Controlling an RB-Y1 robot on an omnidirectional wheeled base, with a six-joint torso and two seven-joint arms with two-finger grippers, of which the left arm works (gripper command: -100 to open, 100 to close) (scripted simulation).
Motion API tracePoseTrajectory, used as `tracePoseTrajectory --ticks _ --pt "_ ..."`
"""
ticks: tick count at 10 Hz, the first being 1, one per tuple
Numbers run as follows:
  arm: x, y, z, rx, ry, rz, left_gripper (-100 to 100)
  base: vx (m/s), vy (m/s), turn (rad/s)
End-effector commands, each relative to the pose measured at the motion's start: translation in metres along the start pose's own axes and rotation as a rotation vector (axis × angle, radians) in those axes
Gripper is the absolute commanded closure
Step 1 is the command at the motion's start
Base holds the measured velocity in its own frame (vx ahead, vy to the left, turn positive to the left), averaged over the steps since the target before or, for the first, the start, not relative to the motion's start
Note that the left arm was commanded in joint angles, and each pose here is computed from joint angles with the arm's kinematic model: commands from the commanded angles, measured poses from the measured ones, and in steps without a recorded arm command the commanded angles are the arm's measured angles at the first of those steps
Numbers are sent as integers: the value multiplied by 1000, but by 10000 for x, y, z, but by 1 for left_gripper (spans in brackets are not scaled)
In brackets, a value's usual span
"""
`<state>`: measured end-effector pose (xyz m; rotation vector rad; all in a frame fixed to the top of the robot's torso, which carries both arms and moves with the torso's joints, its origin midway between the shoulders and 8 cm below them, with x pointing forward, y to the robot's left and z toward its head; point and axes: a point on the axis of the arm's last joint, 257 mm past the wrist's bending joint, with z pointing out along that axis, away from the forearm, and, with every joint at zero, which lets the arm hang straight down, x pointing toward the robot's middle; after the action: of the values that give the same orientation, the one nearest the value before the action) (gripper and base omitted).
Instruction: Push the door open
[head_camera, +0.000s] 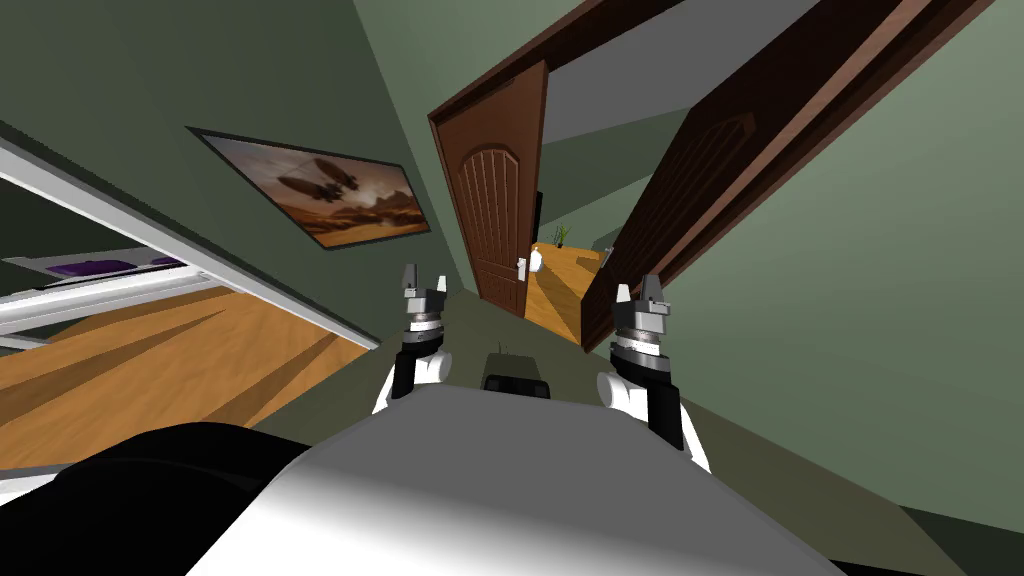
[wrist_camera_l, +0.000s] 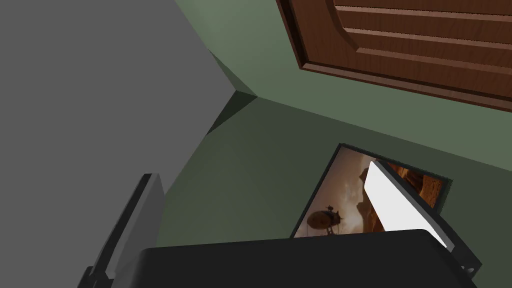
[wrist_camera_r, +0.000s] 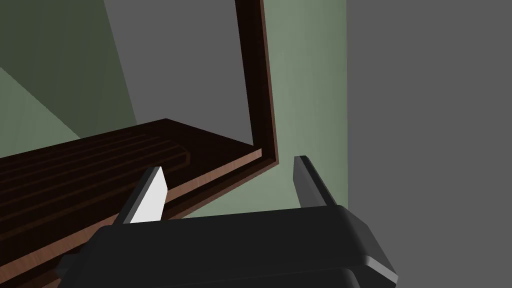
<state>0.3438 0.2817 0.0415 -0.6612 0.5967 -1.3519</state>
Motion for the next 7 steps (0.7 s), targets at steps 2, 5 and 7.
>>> tracePoseTrajectory --ticks 2,5,7 --pt "72 251 -20 -46 16 -17 -100 168 2 -74" --pt "160 533 -53 -98 34 -35 -100 150 35 -71" --pt "215 696 -77 -128 45 -46 -100 93 22 -56"
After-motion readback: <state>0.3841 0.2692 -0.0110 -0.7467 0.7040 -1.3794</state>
